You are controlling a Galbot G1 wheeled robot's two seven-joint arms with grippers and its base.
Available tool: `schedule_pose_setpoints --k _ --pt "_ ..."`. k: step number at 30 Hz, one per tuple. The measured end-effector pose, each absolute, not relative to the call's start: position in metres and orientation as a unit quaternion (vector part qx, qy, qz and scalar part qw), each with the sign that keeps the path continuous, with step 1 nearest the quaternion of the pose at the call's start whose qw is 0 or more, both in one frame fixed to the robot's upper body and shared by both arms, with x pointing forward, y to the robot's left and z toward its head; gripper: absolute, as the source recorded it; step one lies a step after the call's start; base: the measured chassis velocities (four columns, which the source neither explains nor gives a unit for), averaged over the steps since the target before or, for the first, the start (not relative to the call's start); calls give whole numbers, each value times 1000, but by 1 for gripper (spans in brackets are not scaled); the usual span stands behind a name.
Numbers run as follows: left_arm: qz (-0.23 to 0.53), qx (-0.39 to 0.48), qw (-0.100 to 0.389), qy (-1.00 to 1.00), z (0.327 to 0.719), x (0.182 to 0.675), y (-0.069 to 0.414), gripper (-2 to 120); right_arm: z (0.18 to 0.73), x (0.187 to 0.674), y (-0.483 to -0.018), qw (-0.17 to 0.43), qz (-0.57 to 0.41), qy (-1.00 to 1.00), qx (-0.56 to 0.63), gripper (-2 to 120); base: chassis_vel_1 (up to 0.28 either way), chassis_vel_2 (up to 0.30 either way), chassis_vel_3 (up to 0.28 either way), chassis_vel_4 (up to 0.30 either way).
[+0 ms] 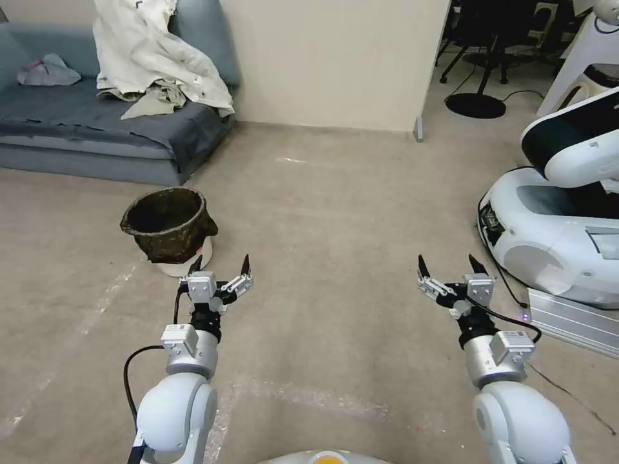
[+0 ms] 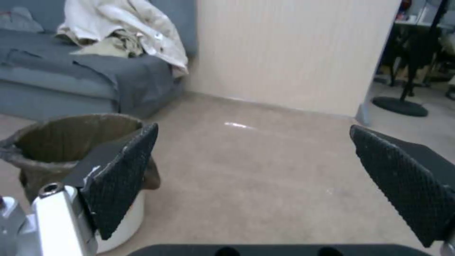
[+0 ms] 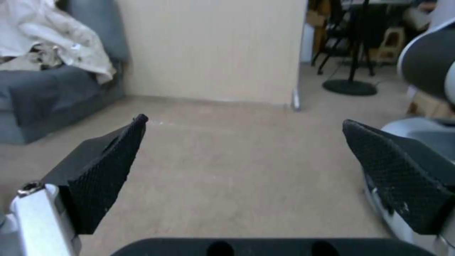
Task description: Pick up the trash can from the floor.
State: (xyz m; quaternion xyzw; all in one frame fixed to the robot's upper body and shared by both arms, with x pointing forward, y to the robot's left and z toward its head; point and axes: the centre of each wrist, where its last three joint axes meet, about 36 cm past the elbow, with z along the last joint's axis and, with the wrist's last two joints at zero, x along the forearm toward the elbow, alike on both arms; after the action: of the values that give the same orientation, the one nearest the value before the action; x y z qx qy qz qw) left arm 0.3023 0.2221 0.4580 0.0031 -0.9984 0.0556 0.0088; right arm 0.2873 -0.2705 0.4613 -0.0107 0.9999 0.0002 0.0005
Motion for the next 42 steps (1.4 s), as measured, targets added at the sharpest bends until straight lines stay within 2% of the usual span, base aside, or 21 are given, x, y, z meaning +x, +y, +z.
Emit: schedule_pose_setpoints --k 6,25,42 --pt "42 10 15 -999 458 295 236 100 454 285 -279 13 13 999 -27 100 0 0 0 0" --pt "40 15 25 -999 447 284 237 100 441 284 -280 25 25 999 -27 100 0 0 0 0" --pt "37 28 22 -999 446 276 238 100 435 289 -279 30 29 998 -36 100 84 82 75 77"
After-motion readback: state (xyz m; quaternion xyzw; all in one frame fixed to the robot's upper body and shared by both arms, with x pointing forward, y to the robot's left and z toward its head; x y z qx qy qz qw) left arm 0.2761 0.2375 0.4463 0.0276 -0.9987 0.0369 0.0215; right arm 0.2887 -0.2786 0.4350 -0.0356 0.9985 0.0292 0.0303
